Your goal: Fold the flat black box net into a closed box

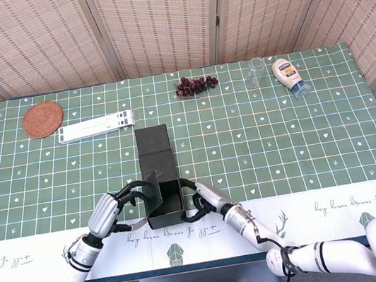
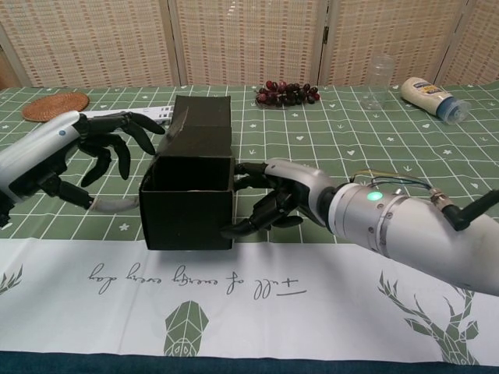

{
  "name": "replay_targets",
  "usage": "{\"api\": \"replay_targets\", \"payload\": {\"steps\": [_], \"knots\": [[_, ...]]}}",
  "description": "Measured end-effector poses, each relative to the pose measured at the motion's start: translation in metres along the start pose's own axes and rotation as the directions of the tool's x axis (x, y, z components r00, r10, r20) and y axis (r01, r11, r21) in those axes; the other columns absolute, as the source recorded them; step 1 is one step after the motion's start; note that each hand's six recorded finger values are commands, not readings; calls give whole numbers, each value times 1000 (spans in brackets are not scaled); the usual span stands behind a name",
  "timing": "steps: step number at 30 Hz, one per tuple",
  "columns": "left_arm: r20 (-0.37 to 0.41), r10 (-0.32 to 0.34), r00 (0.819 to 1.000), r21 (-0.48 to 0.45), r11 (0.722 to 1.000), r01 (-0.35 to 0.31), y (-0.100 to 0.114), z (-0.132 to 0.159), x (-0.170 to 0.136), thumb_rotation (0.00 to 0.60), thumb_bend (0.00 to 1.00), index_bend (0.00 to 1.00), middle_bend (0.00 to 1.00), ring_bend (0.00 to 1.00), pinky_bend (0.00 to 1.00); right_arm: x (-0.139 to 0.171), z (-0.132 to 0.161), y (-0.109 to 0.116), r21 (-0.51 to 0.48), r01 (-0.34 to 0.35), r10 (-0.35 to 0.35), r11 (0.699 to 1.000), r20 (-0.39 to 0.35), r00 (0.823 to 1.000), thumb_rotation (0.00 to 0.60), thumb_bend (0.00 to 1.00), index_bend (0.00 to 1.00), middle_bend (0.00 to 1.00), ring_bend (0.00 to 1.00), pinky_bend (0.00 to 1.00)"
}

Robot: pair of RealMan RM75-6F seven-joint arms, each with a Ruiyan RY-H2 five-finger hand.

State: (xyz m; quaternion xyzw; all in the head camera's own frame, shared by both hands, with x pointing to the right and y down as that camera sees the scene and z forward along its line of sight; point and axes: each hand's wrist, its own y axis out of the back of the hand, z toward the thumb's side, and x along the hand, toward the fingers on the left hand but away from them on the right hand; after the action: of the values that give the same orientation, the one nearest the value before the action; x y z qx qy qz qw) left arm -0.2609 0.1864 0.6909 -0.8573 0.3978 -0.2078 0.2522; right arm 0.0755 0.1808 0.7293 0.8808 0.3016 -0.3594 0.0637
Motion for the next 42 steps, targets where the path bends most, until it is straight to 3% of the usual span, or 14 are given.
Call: {"api": "replay_targets", "payload": {"steps": [15,26,42], "knots": [[89,-86,992,95,992,77,-17,-2,4,600,142,379,240,546,810,-3,-7,1,124,-4,3,992,3,1000,600,586,287,382,771,1000],[122,-156,980,178,975,133,-25,0,3,600,142,393,255,547,810,1,-13,2,209,12,-7,978,-22,1000,600,642,17,373,771,1000],[185,-248,951,319,930,181,-32,7,6,600,142,435,311,567,810,9,-20,2,246,-7,10,969,-8,1000,600,655,0,314,771,1000]]}}
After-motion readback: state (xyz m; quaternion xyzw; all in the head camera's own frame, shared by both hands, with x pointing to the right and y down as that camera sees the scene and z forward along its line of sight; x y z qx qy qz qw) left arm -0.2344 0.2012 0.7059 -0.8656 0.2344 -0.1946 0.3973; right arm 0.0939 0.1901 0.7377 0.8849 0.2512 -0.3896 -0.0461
